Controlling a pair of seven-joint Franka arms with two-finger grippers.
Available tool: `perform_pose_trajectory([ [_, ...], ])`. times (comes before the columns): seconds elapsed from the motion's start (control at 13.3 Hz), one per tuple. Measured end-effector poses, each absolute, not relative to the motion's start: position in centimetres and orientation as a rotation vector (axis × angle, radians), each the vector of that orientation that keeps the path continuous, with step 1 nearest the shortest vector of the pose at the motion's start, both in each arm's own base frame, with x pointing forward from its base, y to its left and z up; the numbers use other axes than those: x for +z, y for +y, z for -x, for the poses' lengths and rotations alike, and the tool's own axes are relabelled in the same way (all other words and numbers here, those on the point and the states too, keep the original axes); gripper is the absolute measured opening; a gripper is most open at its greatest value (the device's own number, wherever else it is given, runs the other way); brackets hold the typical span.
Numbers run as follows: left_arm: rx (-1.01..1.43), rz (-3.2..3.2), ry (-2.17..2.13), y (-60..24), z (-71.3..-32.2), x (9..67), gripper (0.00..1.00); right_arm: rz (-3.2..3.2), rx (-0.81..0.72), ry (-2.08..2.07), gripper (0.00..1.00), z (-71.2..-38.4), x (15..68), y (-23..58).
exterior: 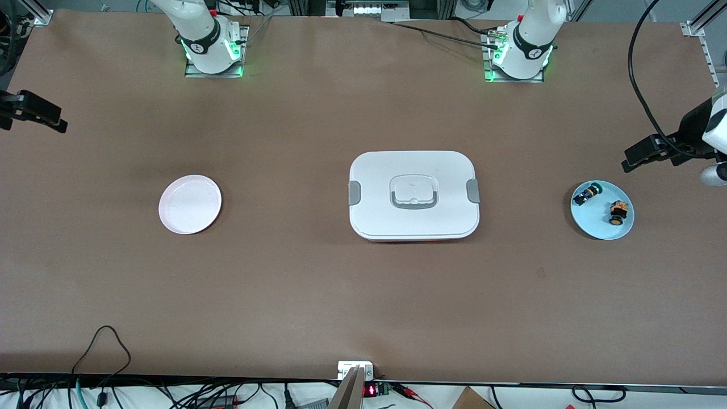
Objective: Transfer orange switch to right arm and place
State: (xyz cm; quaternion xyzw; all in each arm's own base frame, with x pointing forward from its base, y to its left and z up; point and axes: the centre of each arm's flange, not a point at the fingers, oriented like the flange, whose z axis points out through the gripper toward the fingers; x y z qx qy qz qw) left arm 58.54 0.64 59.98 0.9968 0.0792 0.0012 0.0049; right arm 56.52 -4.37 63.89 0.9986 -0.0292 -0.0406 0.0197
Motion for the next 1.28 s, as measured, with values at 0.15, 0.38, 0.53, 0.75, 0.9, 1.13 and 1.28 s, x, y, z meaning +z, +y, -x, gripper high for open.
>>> perform_pose_trajectory([
  [0.15, 0.023, -3.121, 0.248, 0.6, -58.7, 60.1, 1.0, -3.138, -0.136, -0.12, 1.0, -56.8, 63.3, -5.2],
  [0.38, 0.045, -3.12, 0.248, 0.6, -58.8, 60.2, 1.0, -3.159, -0.135, -0.121, 1.0, -56.8, 63.3, -5.1],
  [0.53, 0.046, -3.12, 0.248, 0.7, -58.8, 60.2, 1.0, -3.163, -0.134, -0.111, 1.0, -56.8, 63.3, -4.8],
  [0.75, 0.047, -3.12, 0.25, 0.7, -58.8, 60.2, 1.0, -3.163, -0.129, -0.099, 1.0, -56.8, 63.6, -4.3],
  [0.9, 0.045, -3.12, 0.245, 0.5, -58.9, 60.1, 1.0, -3.164, -0.126, -0.096, 1.0, -56.7, 63.6, -4.2],
  [1.13, 0.03, -3.121, 0.232, 0.3, -59.1, 59.6, 1.0, -3.164, -0.126, -0.09, 1.0, -56.7, 63.7, -4.0],
  [1.28, 0.018, -3.121, 0.24, 0.6, -59.1, 59.4, 1.0, -3.164, -0.126, -0.086, 1.0, -56.7, 63.7, -3.9],
])
